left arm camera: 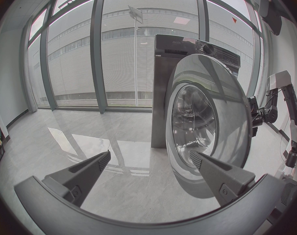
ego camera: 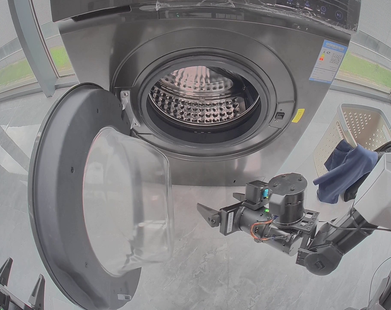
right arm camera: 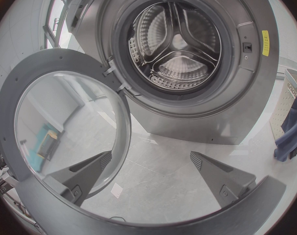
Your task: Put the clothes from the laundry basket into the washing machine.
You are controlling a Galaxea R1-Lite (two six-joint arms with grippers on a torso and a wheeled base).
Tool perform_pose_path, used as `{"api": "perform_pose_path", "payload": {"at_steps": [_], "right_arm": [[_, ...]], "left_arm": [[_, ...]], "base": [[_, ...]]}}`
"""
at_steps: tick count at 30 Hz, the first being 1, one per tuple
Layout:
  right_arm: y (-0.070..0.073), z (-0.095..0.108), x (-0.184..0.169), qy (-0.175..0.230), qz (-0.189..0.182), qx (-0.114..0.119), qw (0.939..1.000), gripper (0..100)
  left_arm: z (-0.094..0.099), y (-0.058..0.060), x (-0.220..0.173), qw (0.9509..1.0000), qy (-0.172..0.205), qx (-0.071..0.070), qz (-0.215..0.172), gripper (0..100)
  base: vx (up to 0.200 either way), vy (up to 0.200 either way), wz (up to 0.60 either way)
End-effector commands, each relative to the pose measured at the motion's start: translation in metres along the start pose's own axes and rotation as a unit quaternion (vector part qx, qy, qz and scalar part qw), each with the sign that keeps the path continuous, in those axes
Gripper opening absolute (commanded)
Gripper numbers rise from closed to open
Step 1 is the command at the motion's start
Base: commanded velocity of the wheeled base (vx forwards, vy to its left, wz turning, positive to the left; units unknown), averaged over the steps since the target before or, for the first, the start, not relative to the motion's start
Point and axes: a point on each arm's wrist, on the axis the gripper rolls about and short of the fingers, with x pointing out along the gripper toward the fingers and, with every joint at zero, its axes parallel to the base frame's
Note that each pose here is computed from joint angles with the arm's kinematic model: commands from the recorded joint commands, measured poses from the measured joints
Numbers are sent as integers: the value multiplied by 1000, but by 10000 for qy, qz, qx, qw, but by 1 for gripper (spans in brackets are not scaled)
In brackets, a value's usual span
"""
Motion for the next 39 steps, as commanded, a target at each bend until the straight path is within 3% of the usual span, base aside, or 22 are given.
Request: {"api": "perform_pose_path", "payload": {"at_steps": [1, 7, 13, 20, 25, 33, 39], "right_arm": [[17, -15, 22, 111, 203, -90, 9997, 100], [40, -29, 41, 154, 555, -142, 9982, 100], [58, -23, 57, -219, 812, -84, 9964, 100], [62, -4, 67, -466, 840, -26, 9954, 100], [71, -6, 80, -390, 898, -49, 9952, 100], [107, -17, 127, -568, 1149, -30, 9917, 100], [124, -18, 150, -845, 1203, 51, 9891, 100]], "left_arm": [[-5, 0, 1, 10000, 38, -3, 1, 100], [-5, 0, 1, 10000, 38, -11, 1, 100], [-5, 0, 1, 10000, 38, -3, 1, 100], [-5, 0, 1, 10000, 38, -3, 1, 100], [-5, 0, 1, 10000, 38, -3, 1, 100], [-5, 0, 1, 10000, 38, -3, 1, 100], [-5, 0, 1, 10000, 38, -11, 1, 100]], "base": [[0, 0, 0], [0, 0, 0], [0, 0, 0], [0, 0, 0], [0, 0, 0], [0, 0, 0], [0, 0, 0]]}}
